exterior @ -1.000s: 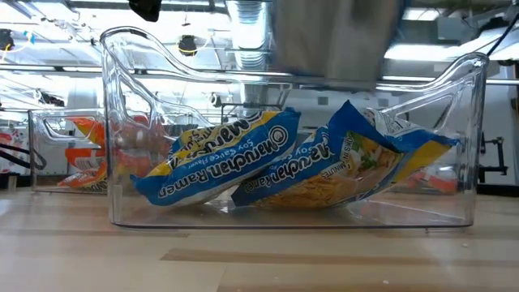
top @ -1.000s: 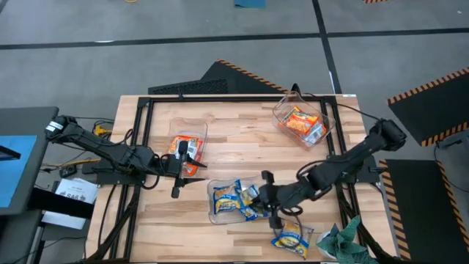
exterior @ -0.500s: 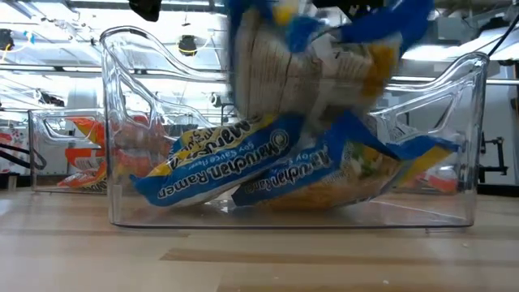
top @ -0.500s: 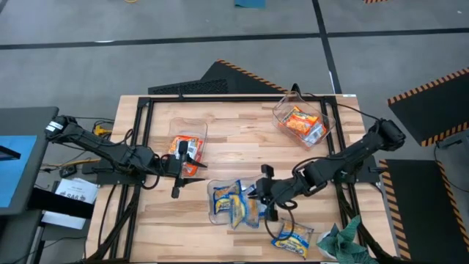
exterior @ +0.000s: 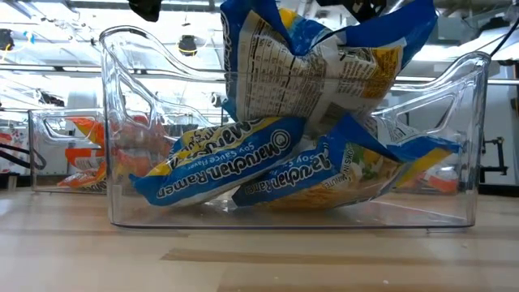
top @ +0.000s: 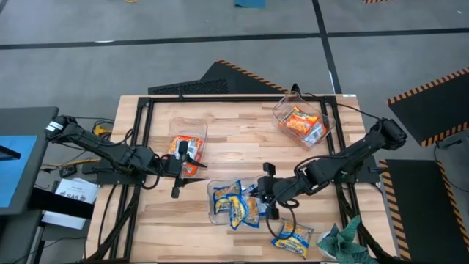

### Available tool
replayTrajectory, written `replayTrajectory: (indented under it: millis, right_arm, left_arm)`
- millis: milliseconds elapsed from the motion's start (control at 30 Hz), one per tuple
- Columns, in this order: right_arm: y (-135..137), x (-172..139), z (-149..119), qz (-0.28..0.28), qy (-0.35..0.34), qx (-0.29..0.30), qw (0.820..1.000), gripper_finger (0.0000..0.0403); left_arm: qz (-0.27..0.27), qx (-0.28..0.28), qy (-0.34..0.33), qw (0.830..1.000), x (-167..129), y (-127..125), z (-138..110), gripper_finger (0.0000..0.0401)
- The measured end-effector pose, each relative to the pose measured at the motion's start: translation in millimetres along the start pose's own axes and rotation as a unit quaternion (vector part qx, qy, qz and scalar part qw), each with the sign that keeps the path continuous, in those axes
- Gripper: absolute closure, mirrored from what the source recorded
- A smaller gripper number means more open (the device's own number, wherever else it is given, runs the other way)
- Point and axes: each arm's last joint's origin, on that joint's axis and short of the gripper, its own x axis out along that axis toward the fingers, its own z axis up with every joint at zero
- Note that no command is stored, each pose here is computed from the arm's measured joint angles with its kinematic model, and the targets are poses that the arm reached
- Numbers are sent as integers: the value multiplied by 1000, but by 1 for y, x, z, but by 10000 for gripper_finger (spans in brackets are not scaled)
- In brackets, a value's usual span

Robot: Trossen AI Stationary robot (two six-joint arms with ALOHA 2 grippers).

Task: Sort Maruchan noodles
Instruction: Put the blue noodle pack into the bottom transparent bin

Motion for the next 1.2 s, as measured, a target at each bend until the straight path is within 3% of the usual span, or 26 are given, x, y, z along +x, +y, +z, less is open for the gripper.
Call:
replayTrajectory:
  millis: [333,467,600,700,867,1200]
  right_arm:
    - [-17,1,2,-26,18,-34,999,339]
    - [-22,-16,8,-35,75,-40,996,339]
    - [-26,-33,5,-58,140,-9,988,339]
    - [-28,-43,-8,-87,204,30,975,339]
    - [-20,-60,-31,-96,333,122,930,339]
    - [-15,-58,-35,-85,370,232,896,333]
  left_arm:
    - [-1,10,6,1000,0,0,-1,216]
    - [-1,10,8,1000,0,0,-2,216]
    - [-1,14,8,1000,0,0,-2,216]
    - [-1,15,10,1000,0,0,-2,216]
    - [-2,14,14,1000,0,0,-3,216]
    - [-2,16,13,1000,0,0,-3,216]
